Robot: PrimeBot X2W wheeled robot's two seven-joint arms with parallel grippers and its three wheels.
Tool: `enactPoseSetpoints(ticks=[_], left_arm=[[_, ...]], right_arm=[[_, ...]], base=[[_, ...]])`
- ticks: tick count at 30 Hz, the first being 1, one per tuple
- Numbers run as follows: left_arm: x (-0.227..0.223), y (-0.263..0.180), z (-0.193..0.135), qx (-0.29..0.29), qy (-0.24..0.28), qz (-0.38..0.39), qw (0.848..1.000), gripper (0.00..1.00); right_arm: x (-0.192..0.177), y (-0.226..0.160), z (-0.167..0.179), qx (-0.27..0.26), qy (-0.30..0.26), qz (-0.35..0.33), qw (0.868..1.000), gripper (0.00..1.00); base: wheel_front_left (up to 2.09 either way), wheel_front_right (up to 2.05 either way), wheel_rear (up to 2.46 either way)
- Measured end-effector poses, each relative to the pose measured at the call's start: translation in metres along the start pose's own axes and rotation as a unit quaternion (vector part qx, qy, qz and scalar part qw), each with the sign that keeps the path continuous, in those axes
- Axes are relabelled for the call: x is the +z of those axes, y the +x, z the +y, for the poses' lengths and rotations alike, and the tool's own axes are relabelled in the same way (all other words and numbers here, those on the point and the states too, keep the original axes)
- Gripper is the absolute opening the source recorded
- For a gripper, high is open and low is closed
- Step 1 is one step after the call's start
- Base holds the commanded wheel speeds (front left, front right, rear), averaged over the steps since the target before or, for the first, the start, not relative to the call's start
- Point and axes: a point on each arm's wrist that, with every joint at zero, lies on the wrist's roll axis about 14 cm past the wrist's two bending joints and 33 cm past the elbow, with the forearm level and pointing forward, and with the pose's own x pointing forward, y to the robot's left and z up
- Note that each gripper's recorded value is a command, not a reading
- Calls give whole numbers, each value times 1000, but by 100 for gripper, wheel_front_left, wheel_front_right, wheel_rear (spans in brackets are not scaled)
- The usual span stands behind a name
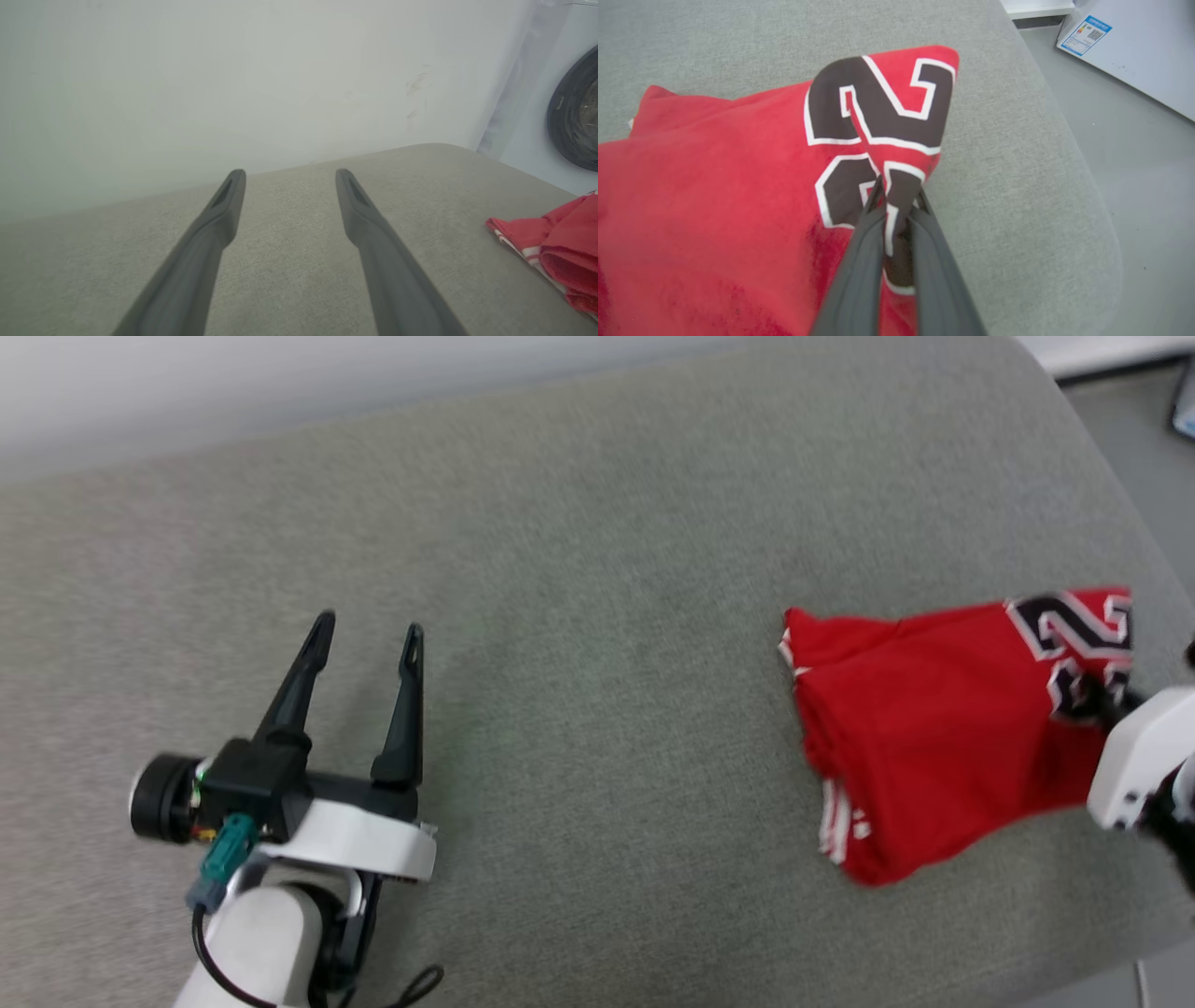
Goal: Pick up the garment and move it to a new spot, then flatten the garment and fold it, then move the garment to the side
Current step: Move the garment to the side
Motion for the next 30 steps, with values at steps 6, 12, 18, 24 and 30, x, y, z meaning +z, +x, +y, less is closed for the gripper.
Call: enactPoseSetpoints(ticks=[6,12,18,24,30], left_arm=[[-24,35,-16,-53,-6,9,999,100],[-55,55,-13,-68,-13,29,997,100],[-80,59,-7,-78,-11,48,996,100],[-83,55,4,-65,-6,53,996,100],[-72,50,9,-49,-7,42,998,100]], right_arm=[[30,23,-46,-73,1,-40,996,0],[54,44,-92,-147,6,-68,987,0],[46,69,-107,-180,4,-53,982,0],[35,86,-102,-183,-5,-48,982,100],[60,81,-103,-187,-35,-108,976,100]], base=[[0,0,0],[0,0,0],[0,0,0],[0,0,0],[0,0,0]])
